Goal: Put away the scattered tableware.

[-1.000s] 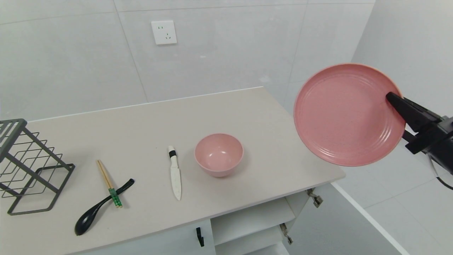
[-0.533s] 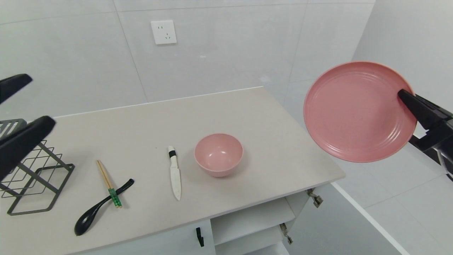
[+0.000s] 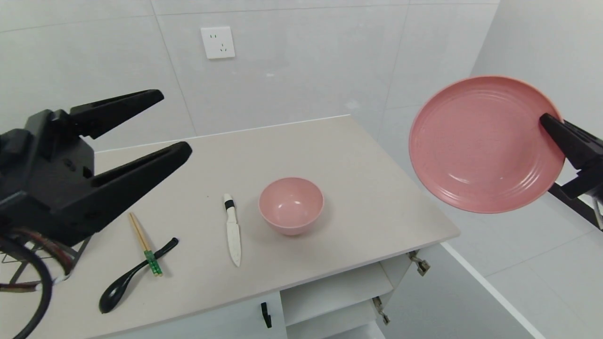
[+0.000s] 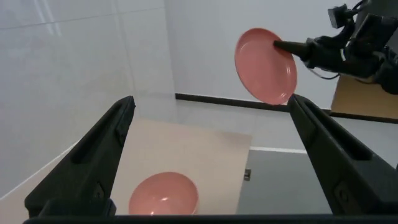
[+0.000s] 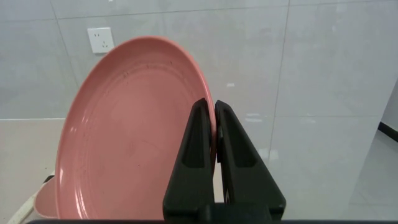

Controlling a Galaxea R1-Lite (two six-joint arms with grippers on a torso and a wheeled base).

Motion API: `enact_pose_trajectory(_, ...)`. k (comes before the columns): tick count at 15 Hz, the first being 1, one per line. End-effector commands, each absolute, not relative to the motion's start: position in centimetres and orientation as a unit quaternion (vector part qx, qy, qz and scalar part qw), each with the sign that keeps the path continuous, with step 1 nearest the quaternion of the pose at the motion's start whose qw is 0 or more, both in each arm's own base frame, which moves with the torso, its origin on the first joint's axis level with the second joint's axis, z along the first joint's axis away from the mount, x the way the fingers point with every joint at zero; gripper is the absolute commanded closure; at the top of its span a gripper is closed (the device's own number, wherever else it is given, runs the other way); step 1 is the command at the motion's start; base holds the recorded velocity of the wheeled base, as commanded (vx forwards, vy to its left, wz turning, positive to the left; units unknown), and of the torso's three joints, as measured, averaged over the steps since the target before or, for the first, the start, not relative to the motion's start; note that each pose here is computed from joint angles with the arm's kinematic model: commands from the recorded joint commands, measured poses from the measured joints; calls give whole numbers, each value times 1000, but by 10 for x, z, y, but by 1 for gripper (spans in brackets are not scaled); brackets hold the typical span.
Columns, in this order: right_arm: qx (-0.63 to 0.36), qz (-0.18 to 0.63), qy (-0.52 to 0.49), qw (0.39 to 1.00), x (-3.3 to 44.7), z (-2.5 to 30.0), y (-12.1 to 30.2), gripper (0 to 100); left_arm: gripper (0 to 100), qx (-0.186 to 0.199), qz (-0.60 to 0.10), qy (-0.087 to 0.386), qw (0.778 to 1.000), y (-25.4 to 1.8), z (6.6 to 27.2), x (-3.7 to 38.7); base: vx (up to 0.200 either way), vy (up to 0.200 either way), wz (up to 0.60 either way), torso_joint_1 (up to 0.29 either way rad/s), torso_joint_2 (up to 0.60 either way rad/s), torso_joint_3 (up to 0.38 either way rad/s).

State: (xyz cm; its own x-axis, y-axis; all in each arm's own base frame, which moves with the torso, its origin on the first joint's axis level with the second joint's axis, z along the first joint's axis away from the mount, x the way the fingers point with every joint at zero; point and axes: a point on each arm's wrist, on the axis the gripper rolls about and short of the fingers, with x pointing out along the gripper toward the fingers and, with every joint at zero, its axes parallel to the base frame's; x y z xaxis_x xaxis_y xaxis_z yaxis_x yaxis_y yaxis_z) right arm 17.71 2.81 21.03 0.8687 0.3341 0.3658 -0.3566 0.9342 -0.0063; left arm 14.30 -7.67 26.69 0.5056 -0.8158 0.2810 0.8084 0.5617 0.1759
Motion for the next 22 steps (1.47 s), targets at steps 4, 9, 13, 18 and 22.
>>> enact_pose_trajectory(4,26,166,-206,964,169,218,22,100,0,-16,-421,-126,898,-110,262,181,0,0,0,0,0,0)
enact_pose_trajectory(9,-2,183,-201,962,168,214,23,100,0,-92,-335,47,936,-124,238,218,0,0,0,0,0,0)
enact_pose_trajectory(13,-3,186,-199,962,168,213,24,100,0,-77,-329,128,933,-129,213,222,0,0,0,0,0,0)
enact_pose_trajectory(18,-8,186,-199,962,168,213,24,100,0,-6,-313,186,931,-138,173,246,0,0,0,0,0,0)
enact_pose_trajectory(22,-8,185,-199,962,167,213,23,100,0,10,-277,232,932,-151,132,271,0,0,0,0,0,0)
